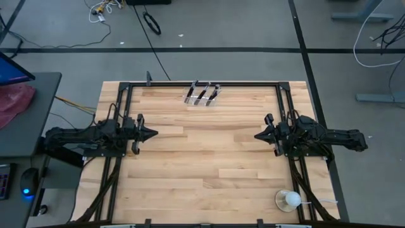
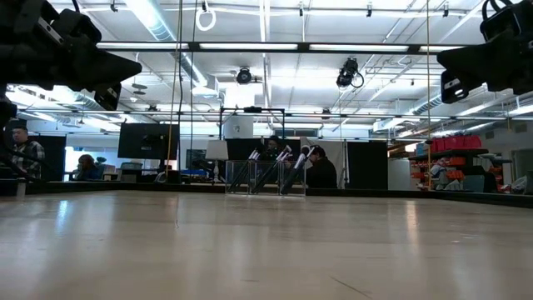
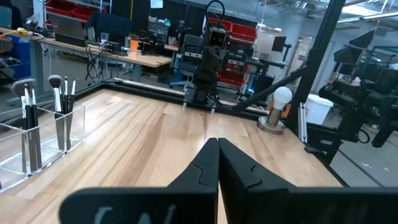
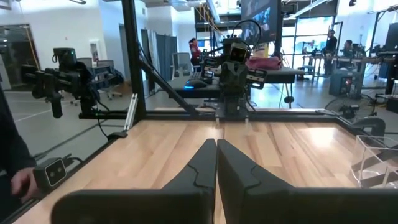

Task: Put items in baskets/containers
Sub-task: Return to Home Position

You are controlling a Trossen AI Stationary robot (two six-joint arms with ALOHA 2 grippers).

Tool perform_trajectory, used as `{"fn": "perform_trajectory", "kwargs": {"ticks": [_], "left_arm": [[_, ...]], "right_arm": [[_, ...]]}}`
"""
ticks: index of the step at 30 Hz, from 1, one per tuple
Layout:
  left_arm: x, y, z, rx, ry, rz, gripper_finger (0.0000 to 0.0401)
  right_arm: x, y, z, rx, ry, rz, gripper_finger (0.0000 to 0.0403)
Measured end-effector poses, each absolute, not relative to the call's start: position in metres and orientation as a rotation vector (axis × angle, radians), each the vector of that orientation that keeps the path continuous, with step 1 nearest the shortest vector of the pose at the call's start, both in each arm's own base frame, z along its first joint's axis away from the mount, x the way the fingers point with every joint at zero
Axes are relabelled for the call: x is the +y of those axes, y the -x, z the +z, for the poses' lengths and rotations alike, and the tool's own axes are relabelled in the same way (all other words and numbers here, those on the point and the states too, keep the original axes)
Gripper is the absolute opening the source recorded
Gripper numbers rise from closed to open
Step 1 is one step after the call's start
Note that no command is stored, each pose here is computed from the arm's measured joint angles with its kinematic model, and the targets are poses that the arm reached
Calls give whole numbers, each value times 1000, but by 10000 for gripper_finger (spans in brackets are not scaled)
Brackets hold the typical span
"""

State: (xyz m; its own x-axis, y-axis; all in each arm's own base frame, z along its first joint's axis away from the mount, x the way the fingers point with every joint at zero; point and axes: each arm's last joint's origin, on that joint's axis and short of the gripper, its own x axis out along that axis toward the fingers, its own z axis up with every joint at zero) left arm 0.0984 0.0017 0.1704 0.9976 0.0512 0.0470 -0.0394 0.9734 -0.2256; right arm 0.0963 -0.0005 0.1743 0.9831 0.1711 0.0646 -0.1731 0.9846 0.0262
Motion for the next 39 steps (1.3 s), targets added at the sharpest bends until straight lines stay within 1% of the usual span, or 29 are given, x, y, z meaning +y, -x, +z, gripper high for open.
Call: {"fn": "perform_trajectory", "kwargs": {"ticks": [18,24,32,39], "left_arm": [[2,-98,170,-52,226,46,3],[2,-98,169,-34,125,48,3],[2,-98,168,-23,119,48,3],[2,-98,168,-29,231,47,3]], "right_arm": [[-1,-96,174,-62,-32,173,16],[-1,-96,174,-62,-31,173,16],[-1,-96,174,-62,-31,173,16],[-1,-96,174,-62,-31,173,16]]}}
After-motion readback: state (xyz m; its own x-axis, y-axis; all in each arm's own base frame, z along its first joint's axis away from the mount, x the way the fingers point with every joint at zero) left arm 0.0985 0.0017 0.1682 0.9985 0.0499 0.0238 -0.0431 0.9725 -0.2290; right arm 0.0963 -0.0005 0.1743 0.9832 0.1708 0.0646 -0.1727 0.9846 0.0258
